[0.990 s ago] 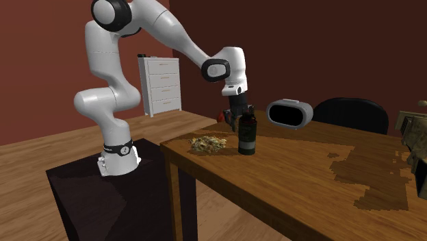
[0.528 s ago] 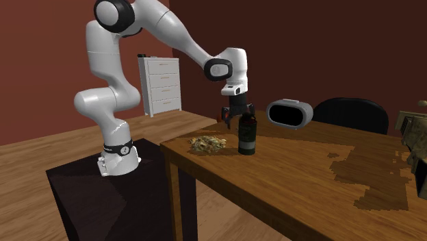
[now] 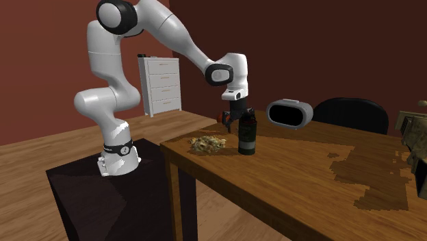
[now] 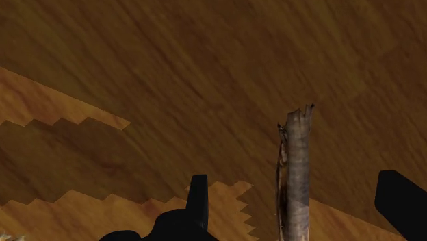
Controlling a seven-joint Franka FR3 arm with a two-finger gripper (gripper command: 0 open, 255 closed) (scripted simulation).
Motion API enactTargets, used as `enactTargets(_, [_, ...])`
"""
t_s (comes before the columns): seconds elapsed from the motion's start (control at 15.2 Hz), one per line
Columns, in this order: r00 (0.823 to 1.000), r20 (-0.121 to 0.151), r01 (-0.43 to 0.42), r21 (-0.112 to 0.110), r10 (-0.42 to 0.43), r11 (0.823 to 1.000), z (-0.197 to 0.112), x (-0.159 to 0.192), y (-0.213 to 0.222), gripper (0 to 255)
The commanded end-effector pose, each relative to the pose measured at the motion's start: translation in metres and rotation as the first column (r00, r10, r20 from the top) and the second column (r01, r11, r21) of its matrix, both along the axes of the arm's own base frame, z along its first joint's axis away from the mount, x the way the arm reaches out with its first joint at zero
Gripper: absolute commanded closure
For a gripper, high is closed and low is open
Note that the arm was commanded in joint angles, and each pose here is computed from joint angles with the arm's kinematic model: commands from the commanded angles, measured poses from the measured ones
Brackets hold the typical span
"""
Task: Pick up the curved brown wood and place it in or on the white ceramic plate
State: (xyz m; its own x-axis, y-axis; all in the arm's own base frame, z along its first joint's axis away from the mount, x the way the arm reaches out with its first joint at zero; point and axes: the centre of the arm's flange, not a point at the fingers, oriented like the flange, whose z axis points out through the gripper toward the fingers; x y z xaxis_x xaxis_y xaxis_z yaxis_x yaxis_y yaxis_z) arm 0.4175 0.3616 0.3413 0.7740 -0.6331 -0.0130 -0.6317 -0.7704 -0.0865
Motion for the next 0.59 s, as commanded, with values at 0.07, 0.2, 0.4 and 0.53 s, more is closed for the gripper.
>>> enactTargets(0.07, [1.0,0.0,0.0,0.0,0.0,1.0,-0.0002,0.0,0.0,0])
enactTargets(0.2, [1.0,0.0,0.0,0.0,0.0,1.0,-0.0002,0.0,0.0,255])
enactTargets(0.4, [1.0,0.0,0.0,0.0,0.0,1.0,-0.0011,0.0003,-0.0002,255])
enactTargets(0.53, [1.0,0.0,0.0,0.0,0.0,1.0,-0.0014,-0.0004,-0.0005,255])
